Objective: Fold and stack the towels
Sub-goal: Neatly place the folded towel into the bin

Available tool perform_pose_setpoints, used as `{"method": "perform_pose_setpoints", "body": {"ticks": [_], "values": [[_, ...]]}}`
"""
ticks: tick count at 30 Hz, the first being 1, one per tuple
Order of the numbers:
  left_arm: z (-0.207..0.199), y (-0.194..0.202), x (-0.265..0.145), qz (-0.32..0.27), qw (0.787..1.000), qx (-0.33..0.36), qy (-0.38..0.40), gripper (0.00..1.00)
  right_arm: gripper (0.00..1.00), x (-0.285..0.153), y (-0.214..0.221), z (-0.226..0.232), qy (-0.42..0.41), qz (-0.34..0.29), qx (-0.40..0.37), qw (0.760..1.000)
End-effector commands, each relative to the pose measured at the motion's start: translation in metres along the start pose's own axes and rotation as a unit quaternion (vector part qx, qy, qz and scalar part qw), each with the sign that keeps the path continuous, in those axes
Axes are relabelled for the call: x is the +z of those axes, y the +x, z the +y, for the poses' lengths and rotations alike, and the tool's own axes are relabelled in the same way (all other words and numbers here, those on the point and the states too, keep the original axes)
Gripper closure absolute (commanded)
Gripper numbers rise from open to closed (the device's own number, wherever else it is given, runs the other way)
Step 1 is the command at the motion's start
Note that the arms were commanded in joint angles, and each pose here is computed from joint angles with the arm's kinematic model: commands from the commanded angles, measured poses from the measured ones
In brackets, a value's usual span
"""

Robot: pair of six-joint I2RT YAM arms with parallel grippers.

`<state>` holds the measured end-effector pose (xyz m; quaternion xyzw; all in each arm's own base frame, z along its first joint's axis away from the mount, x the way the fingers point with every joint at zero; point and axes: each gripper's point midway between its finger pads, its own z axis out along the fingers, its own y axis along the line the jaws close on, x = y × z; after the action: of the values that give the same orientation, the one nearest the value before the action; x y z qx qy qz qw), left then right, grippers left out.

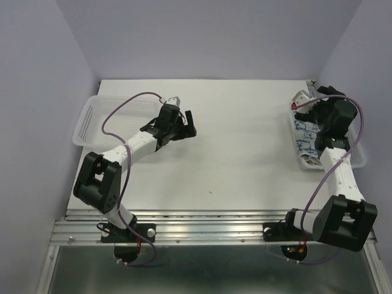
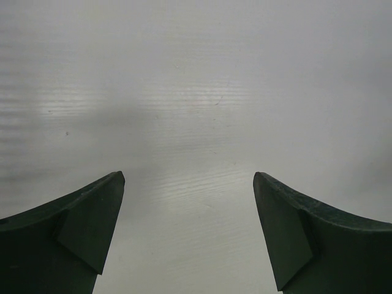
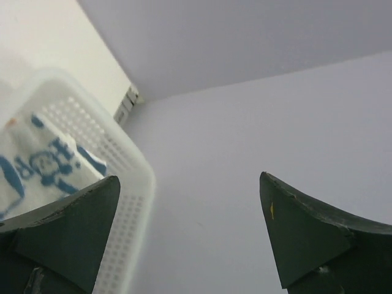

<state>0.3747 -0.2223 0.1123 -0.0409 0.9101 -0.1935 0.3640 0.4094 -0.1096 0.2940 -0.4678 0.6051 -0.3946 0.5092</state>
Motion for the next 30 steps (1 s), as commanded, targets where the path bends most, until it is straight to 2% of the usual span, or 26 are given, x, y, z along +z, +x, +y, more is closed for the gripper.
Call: {"method": "perform_pose_setpoints", "body": {"ticks": [1, 3, 4, 6, 7, 10, 11, 12, 13, 14, 18, 19, 24, 29, 30], "values": [[-0.017, -0.025, -0.029, -0.049, 0.998, -0.005, 0.045, 0.02, 0.00, -0.009, -0.054, -0.089, 0.122, -0.136, 0.325, 0.928], [-0.018, -0.027, -0.035, -0.054, 0.997, -0.006, 0.048, 0.02, 0.00, -0.011, -0.069, -0.115, 0.135, -0.176, 0.448, 0.866], [-0.020, -0.030, -0.040, -0.067, 0.996, -0.004, 0.057, 0.02, 0.00, -0.011, -0.083, -0.125, 0.115, -0.204, 0.547, 0.804], [-0.022, -0.035, -0.049, -0.082, 0.995, -0.002, 0.064, 0.02, 0.00, -0.010, -0.089, -0.113, 0.077, -0.190, 0.642, 0.739], [-0.022, -0.036, -0.051, -0.085, 0.994, 0.002, 0.065, 0.02, 0.00, -0.018, -0.092, -0.113, 0.076, -0.190, 0.708, 0.676], [-0.020, -0.037, -0.060, -0.095, 0.993, 0.009, 0.066, 0.02, 0.00, -0.023, -0.071, -0.073, 0.100, -0.138, 0.780, 0.602], [-0.018, -0.035, -0.061, -0.095, 0.993, 0.013, 0.064, 0.02, 0.00, -0.027, -0.052, -0.066, 0.140, -0.100, 0.787, 0.592], [-0.018, -0.037, -0.063, -0.099, 0.993, 0.013, 0.065, 0.02, 0.00, -0.031, -0.036, -0.035, 0.139, -0.029, 0.801, 0.582], [-0.018, -0.038, -0.066, -0.103, 0.992, 0.013, 0.067, 0.02, 0.00, -0.034, -0.025, -0.018, 0.145, 0.015, 0.803, 0.578], [-0.017, -0.037, -0.066, -0.105, 0.992, 0.013, 0.068, 0.02, 0.00, -0.040, 0.000, 0.022, 0.155, 0.110, 0.803, 0.565], [-0.023, -0.031, -0.062, -0.092, 0.992, 0.022, 0.085, 0.02, 0.00, -0.065, 0.037, 0.102, 0.163, 0.261, 0.778, 0.548], [-0.025, -0.030, -0.061, -0.088, 0.992, 0.023, 0.091, 0.02, 0.00, -0.072, 0.046, 0.108, 0.185, 0.282, 0.769, 0.542], [-0.026, -0.024, -0.059, -0.080, 0.992, 0.022, 0.099, 0.02, 0.00, -0.079, 0.050, 0.121, 0.199, 0.287, 0.774, 0.528], [-0.024, -0.022, -0.059, -0.079, 0.992, 0.020, 0.097, 0.02, 0.00, -0.090, 0.061, 0.143, 0.235, 0.311, 0.786, 0.480], [-0.025, -0.023, -0.061, -0.081, 0.992, 0.019, 0.097, 0.02, 0.00, -0.090, 0.061, 0.146, 0.234, 0.315, 0.786, 0.477]]}}
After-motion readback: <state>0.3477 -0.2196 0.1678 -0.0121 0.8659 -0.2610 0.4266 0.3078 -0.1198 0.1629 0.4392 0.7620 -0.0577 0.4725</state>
